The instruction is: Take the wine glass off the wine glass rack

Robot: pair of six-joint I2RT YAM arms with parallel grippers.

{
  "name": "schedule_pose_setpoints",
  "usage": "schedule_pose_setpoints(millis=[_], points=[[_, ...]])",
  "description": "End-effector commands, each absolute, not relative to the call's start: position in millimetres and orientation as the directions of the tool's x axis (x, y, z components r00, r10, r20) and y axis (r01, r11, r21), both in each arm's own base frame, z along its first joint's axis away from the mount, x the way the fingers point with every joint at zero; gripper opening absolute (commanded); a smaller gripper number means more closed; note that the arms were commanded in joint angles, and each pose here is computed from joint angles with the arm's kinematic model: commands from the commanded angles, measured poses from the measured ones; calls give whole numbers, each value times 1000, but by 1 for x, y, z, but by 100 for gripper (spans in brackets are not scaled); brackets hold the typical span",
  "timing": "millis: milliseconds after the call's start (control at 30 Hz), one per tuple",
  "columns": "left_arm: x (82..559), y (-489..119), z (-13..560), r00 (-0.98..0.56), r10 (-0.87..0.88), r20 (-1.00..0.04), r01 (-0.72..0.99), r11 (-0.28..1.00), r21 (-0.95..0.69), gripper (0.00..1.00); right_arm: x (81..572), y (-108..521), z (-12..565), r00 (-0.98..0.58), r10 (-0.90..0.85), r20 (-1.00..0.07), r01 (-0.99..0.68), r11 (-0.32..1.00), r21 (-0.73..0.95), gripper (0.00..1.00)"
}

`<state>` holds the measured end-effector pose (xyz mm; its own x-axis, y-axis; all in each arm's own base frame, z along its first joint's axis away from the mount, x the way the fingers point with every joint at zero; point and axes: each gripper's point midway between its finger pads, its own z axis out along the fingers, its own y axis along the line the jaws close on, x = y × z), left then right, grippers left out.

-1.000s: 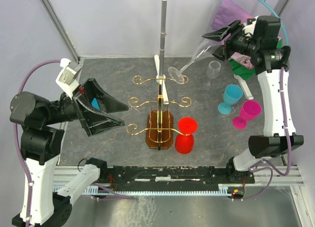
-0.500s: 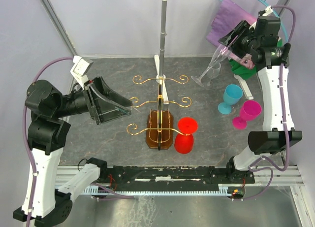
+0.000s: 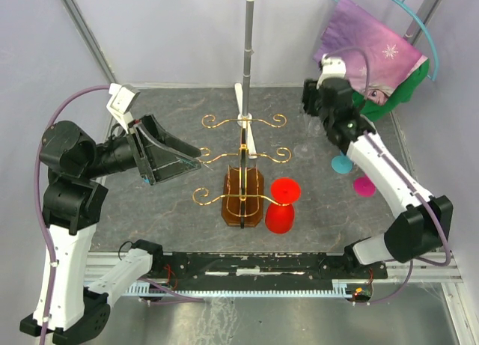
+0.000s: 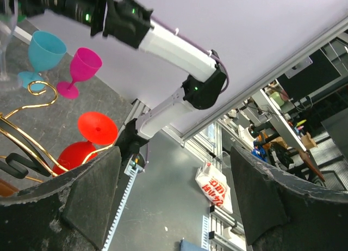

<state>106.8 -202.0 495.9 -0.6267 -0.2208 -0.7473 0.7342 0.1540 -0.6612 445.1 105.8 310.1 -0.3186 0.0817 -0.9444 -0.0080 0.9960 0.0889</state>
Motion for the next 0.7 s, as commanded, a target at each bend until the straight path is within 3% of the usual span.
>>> schedule_pose_setpoints(millis=[0,667], points=[[106,-201,499,-620,-241,-746,733,159,-661,87,442,85,358,8,79,-997,109,991,80,44],[134,-207,482,-707,-255,-659,633,189,-751,82,463,105,264,31,-24,-999,48,999,-23,46]])
